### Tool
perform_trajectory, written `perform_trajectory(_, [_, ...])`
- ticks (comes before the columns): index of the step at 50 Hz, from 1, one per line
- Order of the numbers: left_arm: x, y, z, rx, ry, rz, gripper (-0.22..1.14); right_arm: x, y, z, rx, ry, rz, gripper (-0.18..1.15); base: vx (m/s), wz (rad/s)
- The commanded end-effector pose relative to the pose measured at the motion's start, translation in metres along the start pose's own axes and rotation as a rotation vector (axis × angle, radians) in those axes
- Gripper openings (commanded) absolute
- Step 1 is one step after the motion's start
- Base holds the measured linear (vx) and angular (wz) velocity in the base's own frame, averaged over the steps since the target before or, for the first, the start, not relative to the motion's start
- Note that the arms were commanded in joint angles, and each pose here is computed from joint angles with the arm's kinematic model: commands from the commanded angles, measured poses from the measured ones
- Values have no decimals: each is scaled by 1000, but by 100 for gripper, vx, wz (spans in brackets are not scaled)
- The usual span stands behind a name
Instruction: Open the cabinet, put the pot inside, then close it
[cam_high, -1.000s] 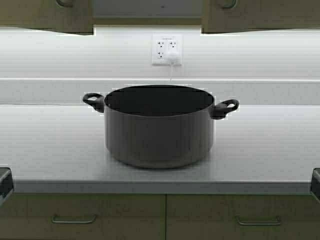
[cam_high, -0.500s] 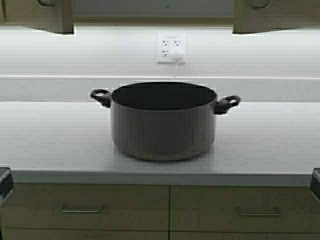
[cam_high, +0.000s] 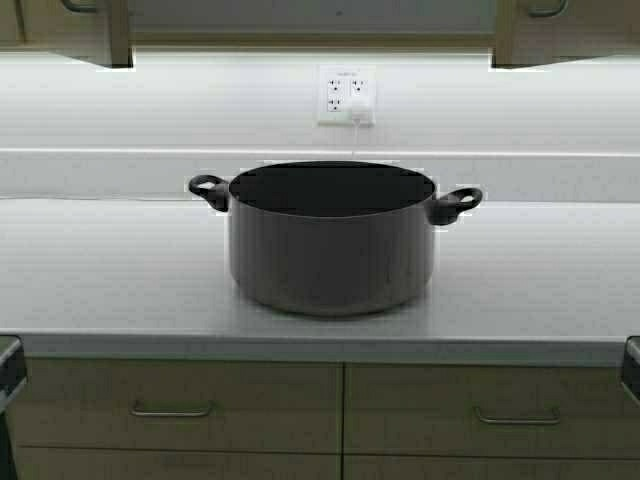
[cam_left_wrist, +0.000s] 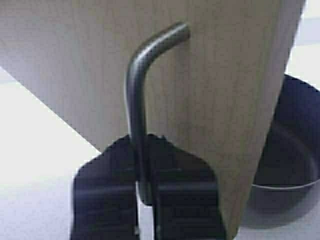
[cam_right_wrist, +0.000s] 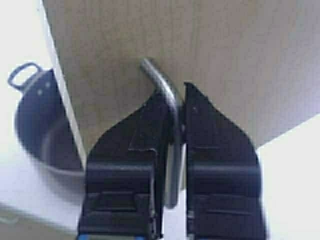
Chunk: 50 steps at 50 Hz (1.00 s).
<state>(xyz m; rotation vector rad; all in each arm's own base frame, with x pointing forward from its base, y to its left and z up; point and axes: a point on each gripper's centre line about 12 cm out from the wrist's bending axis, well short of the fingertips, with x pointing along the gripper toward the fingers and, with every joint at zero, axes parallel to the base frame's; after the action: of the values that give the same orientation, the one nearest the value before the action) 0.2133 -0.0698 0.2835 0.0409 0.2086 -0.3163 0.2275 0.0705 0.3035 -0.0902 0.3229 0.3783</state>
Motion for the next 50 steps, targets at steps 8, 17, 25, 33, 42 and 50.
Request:
perform_trajectory(8, [-16,8,1,4,12,17,108,-31,-17,-12,50,41,-56,103,0,0])
perform_trajectory(17, [-25,5,-2,-2,70,-14,100,-47,-9,-12,46,104,8,103,0,0])
perform_trajectory(25, [-37,-23,-2,15,182,-197,87,-45,17,-17,84,205,205,103,0,0])
perform_trajectory(33, [-48,-72,8,59,166,-446,14,-41,63,1,62,177,460,88,0,0])
perform_trajectory(42, [-27,-97,14,47,55,-471,0,-15,100,21,23,112,530,22,0,0])
perform_trajectory(50, [17,-105,20,41,9,-385,5,27,118,36,-7,11,437,-2,-1,1])
